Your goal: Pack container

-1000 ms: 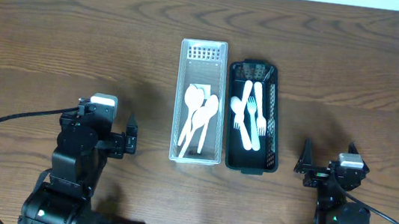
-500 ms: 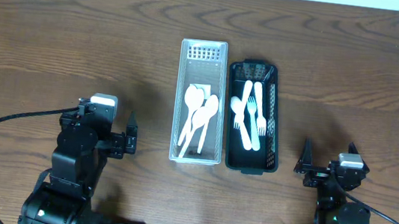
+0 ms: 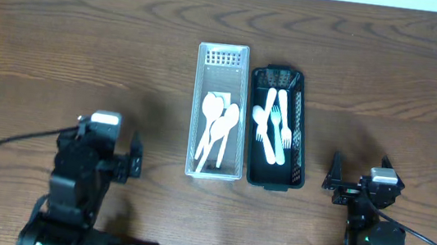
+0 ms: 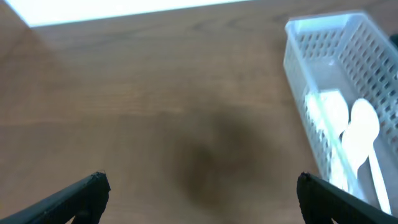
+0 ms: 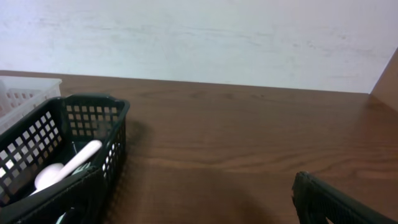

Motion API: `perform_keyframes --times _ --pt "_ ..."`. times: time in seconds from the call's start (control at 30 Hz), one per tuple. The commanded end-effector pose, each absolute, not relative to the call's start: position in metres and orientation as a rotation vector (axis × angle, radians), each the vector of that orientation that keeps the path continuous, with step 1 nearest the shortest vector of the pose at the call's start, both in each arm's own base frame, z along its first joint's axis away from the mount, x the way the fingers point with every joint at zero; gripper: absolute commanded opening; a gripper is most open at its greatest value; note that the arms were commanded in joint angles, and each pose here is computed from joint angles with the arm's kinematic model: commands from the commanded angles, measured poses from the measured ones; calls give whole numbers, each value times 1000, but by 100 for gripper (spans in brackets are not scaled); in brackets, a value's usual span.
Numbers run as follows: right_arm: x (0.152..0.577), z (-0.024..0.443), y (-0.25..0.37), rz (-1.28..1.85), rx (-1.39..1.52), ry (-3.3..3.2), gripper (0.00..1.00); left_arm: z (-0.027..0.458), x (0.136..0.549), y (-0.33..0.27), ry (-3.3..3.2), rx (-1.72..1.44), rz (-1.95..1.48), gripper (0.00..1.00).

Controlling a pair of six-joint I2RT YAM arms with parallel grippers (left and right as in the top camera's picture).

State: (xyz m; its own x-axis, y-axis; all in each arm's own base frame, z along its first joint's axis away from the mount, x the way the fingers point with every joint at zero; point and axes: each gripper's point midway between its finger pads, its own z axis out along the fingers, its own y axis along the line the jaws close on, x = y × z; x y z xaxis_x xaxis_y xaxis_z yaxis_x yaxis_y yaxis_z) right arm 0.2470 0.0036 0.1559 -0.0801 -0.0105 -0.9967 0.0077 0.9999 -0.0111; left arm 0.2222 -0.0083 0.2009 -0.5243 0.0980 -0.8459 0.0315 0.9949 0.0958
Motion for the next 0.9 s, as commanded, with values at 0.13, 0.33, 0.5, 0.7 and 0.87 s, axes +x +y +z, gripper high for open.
perform_keyframes --times 0.13,0.33,0.5,0.7,0.87 --pt "247 156 7 -12 -23 1650 99 200 186 -7 2053 77 14 98" --pt "247 156 7 -12 -23 1650 99 180 186 -4 1951 49 12 98" --pt "247 156 7 -12 -23 1650 99 179 217 -6 1799 42 7 98" --pt "247 156 7 -12 -23 1650 99 187 243 -8 1569 30 -1 98" --pt "247 156 7 -12 -23 1650 99 170 247 -9 1588 37 1 98"
